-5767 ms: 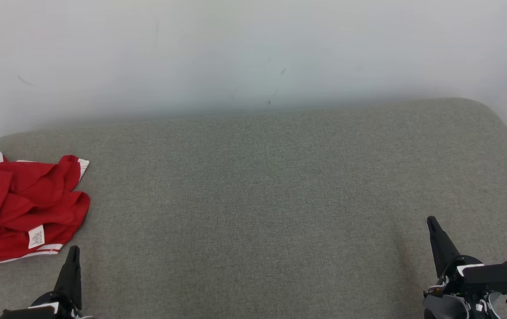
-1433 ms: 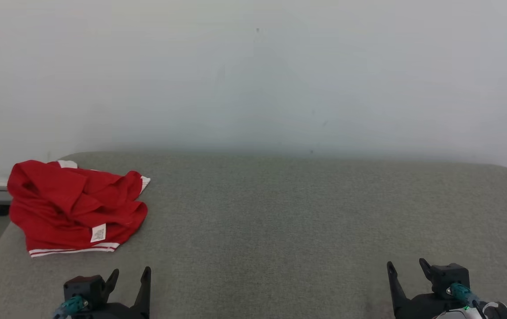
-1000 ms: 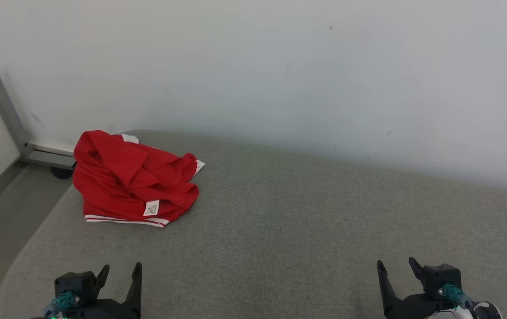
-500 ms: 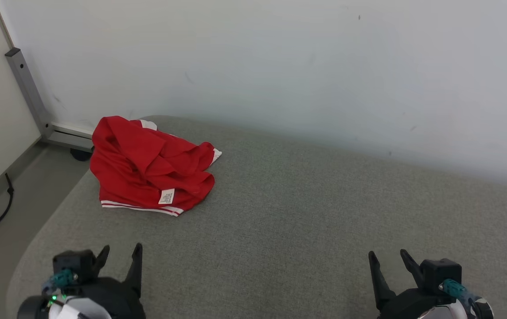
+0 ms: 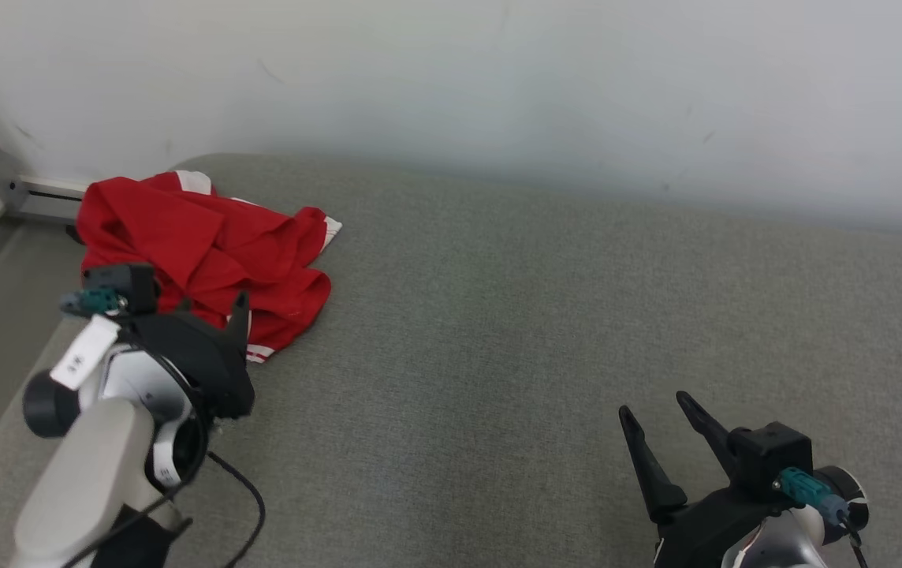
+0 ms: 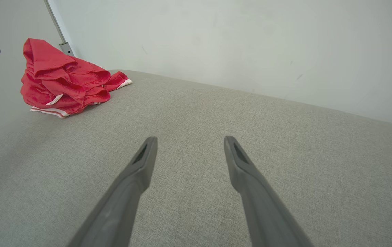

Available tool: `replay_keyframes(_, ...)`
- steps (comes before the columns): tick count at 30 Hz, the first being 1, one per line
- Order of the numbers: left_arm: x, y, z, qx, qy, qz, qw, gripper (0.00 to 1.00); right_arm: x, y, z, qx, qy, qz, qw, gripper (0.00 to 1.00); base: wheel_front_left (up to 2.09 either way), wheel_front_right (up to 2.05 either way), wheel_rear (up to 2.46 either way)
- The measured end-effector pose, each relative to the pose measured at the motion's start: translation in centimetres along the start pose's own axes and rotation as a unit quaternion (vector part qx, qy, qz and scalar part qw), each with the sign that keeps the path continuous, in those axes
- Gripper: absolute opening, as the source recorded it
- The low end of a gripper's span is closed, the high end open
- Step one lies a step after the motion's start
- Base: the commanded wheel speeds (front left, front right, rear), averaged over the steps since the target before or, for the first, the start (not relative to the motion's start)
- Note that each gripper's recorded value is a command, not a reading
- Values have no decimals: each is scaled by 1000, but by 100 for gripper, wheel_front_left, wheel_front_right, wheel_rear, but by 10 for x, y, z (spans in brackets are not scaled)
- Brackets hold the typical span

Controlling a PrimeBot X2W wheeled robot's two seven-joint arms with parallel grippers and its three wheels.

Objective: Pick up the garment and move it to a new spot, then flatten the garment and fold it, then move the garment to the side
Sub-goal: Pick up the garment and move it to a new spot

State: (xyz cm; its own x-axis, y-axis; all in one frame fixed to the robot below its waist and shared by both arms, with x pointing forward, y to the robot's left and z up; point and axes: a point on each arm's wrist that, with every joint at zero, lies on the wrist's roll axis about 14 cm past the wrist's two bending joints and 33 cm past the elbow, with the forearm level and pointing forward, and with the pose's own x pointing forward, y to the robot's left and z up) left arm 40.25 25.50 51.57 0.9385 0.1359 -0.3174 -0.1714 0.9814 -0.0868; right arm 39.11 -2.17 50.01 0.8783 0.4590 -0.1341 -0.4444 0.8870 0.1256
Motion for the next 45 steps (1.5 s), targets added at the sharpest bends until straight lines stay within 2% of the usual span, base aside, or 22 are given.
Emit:
replay_keyframes(5, 31, 15, 13, 26, 30, 25, 999, 100, 1, -15, 1, -3, 4, -8, 1000, 100, 0, 0, 0)
replay_keyframes(8, 46, 27, 1, 60, 63, 44, 995, 100, 2, -24, 0, -4, 10, -13, 1000, 100, 0, 0, 0)
replay_keyframes(13, 70, 37, -19, 85, 116, 61, 988, 100, 6, -42, -2, -1, 19, -26, 999, 100, 0, 0, 0)
replay_keyframes(17, 89, 47, -27, 124, 140, 75, 979, 100, 13, -56, 3, 4, 11, -39, 999, 100, 0, 0, 0)
replay_keyframes(26, 128, 64, -59, 174, 201, 97, 959, 100, 24, -90, -22, 12, 47, -69, 996, 100, 0, 0, 0)
replay_keyframes(27, 132, 62, -62, 178, 204, 96, 958, 94, 26, -94, -24, 13, 49, -73, 996, 100, 0, 0, 0)
replay_keyframes(28, 136, 60, -65, 179, 208, 95, 957, 94, 28, -97, -26, 14, 51, -77, 996, 100, 0, 0, 0)
replay_keyframes(29, 140, 59, -69, 180, 214, 94, 956, 28, 29, -99, -30, 15, 55, -79, 995, 100, 0, 0, 0)
replay_keyframes(30, 142, 58, -74, 182, 219, 93, 954, 0, 30, -100, -34, 17, 62, -80, 995, 100, 0, 0, 0)
replay_keyframes(33, 147, 51, -89, 182, 235, 87, 951, 0, 34, -106, -41, 20, 69, -85, 994, 100, 0, 0, 0)
replay_keyframes(37, 149, 49, -86, 189, 234, 87, 950, 0, 36, -105, -47, 22, 79, -83, 993, 100, 0, 0, 0)
replay_keyframes(42, 144, 45, -80, 183, 226, 87, 953, 0, 39, -101, -41, 23, 73, -80, 994, 100, 0, 0, 0)
replay_keyframes(45, 142, 38, -60, 169, 202, 86, 961, 0, 39, -92, -37, 30, 68, -75, 994, 100, 0, 0, 0)
